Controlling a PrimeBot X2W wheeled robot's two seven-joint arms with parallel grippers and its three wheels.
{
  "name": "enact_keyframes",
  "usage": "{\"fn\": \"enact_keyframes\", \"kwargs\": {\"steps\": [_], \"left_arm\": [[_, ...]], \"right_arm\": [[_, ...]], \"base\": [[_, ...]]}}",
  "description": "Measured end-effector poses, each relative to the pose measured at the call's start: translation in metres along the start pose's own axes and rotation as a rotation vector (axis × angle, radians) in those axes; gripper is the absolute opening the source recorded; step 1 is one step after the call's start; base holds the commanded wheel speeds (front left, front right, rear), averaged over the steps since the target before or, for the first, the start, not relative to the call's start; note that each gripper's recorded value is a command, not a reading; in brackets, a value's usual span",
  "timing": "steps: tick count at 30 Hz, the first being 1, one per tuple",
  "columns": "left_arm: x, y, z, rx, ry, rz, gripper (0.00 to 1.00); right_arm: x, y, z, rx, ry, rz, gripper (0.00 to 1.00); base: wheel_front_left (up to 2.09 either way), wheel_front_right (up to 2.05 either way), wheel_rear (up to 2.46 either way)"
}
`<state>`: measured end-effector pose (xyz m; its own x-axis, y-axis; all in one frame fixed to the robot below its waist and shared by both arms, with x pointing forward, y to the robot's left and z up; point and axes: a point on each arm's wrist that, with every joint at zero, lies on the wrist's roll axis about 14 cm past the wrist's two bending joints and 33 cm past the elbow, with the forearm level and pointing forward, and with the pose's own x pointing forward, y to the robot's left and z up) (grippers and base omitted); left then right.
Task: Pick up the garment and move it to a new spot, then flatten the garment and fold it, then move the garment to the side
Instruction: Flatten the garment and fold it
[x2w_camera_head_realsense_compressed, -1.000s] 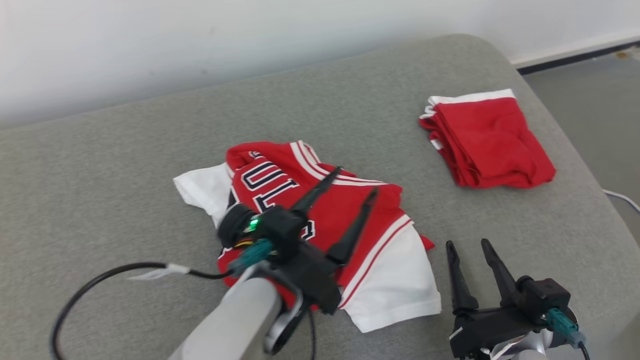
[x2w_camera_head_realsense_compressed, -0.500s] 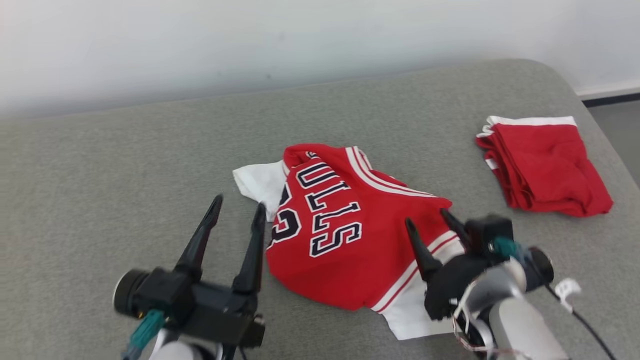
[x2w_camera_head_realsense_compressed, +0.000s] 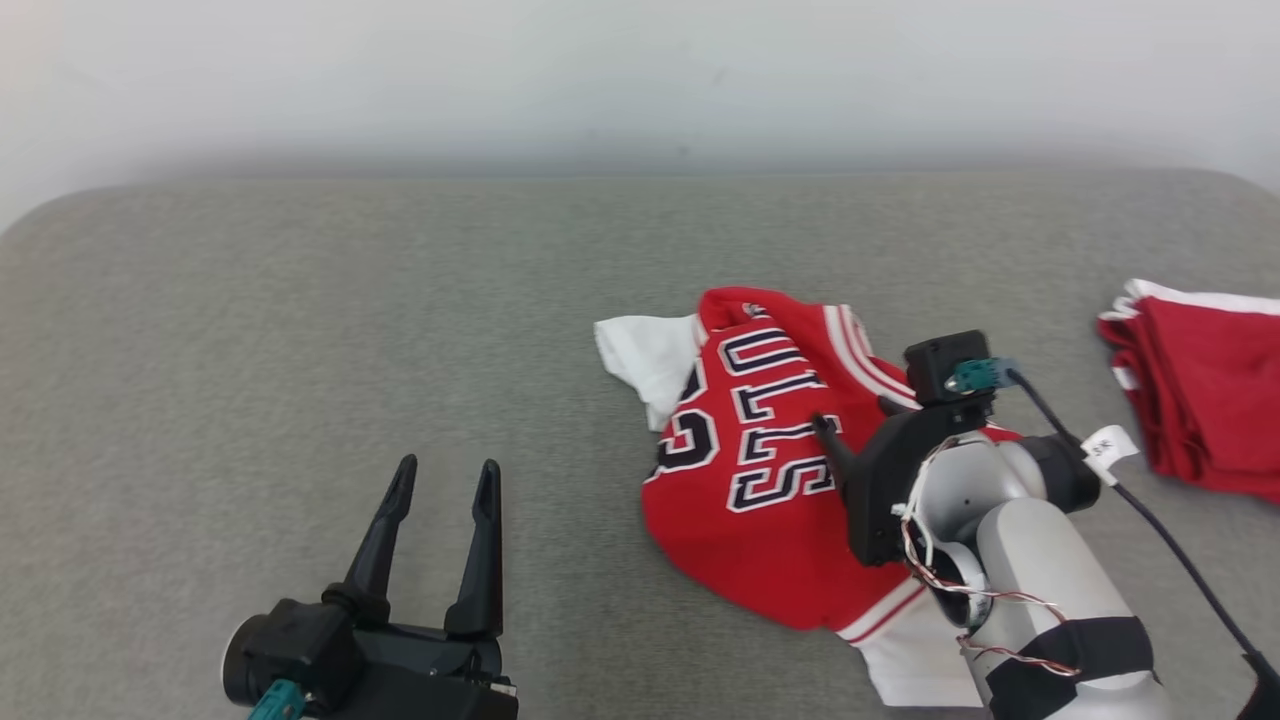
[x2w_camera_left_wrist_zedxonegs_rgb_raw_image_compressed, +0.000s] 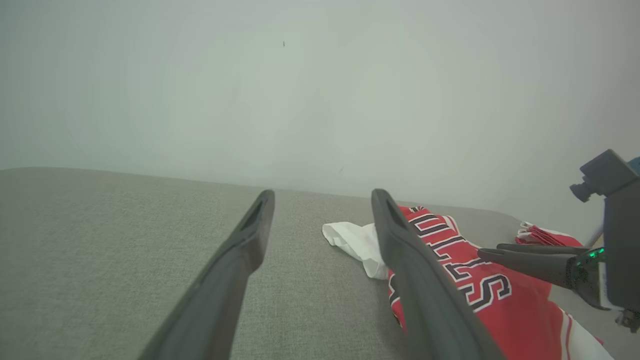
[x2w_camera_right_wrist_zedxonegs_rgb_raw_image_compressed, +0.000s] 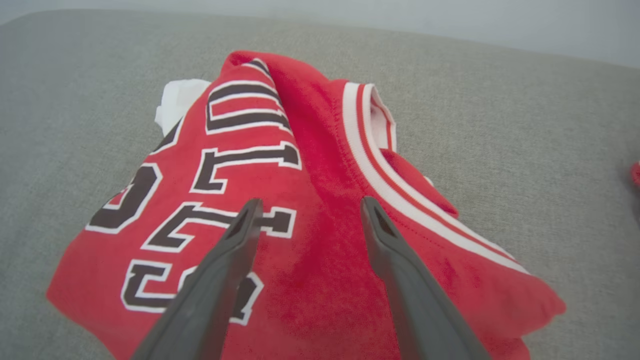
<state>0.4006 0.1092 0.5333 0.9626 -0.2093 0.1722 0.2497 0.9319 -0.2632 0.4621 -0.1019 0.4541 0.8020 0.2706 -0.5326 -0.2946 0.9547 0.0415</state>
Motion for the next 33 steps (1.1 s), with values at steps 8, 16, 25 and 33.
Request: {"fn": "enact_keyframes", "kwargs": {"steps": [8, 16, 25, 33], "left_arm": [[-0.019, 0.023, 0.004, 0.003, -0.003, 0.079, 1.00], [-0.023, 0.023, 0.001, 0.000, 0.005, 0.082, 1.00], [-0.021, 0.003, -0.014, -0.022, 0.049, 0.016, 1.00], [-0.002, -0.027, -0.033, -0.044, 0.101, -0.091, 1.00]], "right_arm": [[0.018, 0.025, -0.004, -0.022, 0.059, 0.064, 0.28], [0.011, -0.001, 0.016, 0.007, -0.039, -0.012, 0.00], [-0.036, -0.108, 0.002, 0.062, -0.064, -0.335, 0.00], [-0.063, -0.143, -0.035, 0.100, -0.004, -0.462, 0.53]], "base": [[0.00, 0.00, 0.00], [0.00, 0.00, 0.00], [0.00, 0.00, 0.00], [0.00, 0.00, 0.00]]}}
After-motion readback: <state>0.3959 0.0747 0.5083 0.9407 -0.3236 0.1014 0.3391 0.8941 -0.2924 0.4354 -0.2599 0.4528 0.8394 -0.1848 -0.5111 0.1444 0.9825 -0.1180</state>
